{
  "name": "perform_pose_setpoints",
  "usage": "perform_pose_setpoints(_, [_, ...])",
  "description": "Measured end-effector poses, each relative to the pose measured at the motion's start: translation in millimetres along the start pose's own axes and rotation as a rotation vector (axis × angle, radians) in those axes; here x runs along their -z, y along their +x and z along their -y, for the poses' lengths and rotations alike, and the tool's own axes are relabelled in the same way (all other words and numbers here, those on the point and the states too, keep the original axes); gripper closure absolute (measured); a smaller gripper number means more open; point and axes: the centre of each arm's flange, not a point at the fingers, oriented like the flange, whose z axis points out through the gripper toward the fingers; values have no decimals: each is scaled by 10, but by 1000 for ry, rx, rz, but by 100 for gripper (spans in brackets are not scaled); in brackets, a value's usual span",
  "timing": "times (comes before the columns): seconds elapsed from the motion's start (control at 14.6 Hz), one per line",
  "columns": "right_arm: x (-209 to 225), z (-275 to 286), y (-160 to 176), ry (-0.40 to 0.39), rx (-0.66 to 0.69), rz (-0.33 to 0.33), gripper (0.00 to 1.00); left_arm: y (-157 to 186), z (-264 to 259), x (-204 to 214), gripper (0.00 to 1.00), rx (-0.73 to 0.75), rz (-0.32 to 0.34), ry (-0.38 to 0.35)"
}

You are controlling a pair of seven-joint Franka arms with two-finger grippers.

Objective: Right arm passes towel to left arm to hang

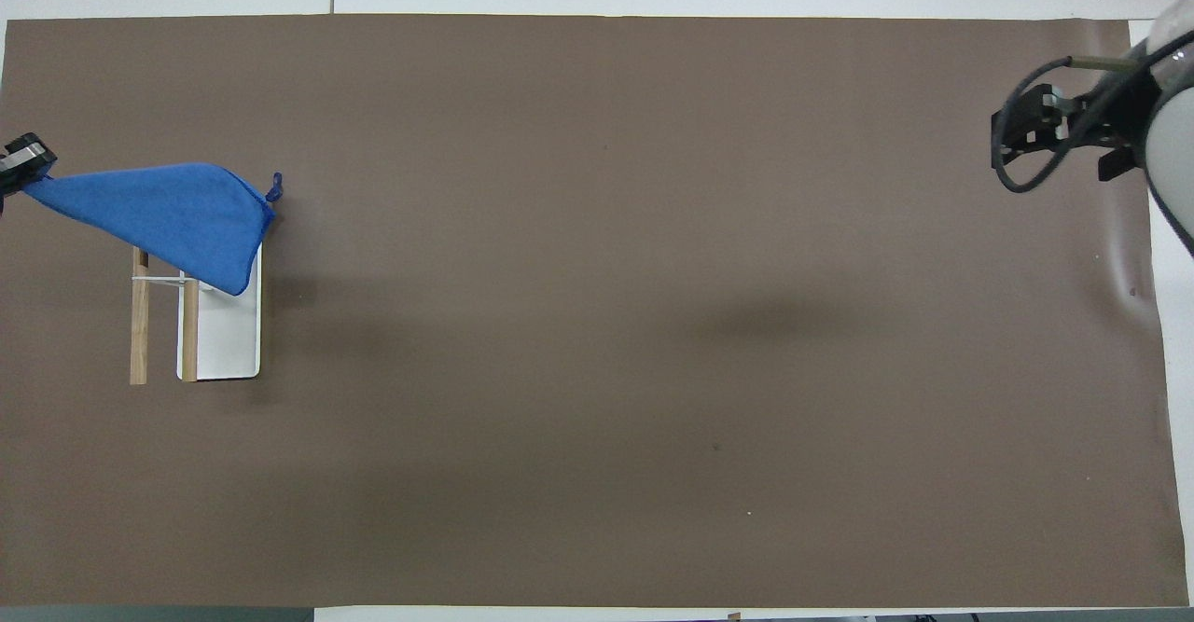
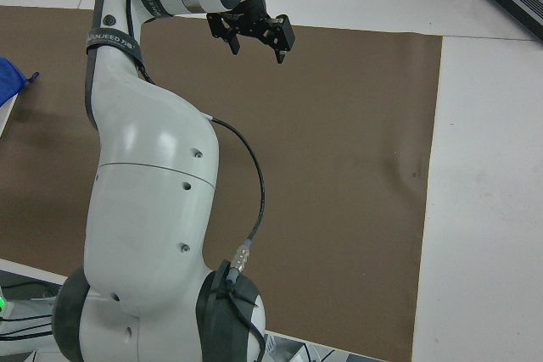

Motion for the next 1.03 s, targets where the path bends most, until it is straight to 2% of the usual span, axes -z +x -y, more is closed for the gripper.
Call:
perform_pose_setpoints(0.21, [58,-328,-344,-35,-7,21,0,72,241,-5,98,39,-15,14])
perform_pose_setpoints(0.41, [98,-367,-508,-15,-23,33,0,99,432,-51,98,68,-20,26])
perform_pose_setpoints(0.75, [133,-661,-555,-7,-18,34,0,-8,544,-185,98,77,8,45])
perform_pose_setpoints(1.03, [125,-683,-594,-6,6,33,0,-162,657,-398,98,81,48,64])
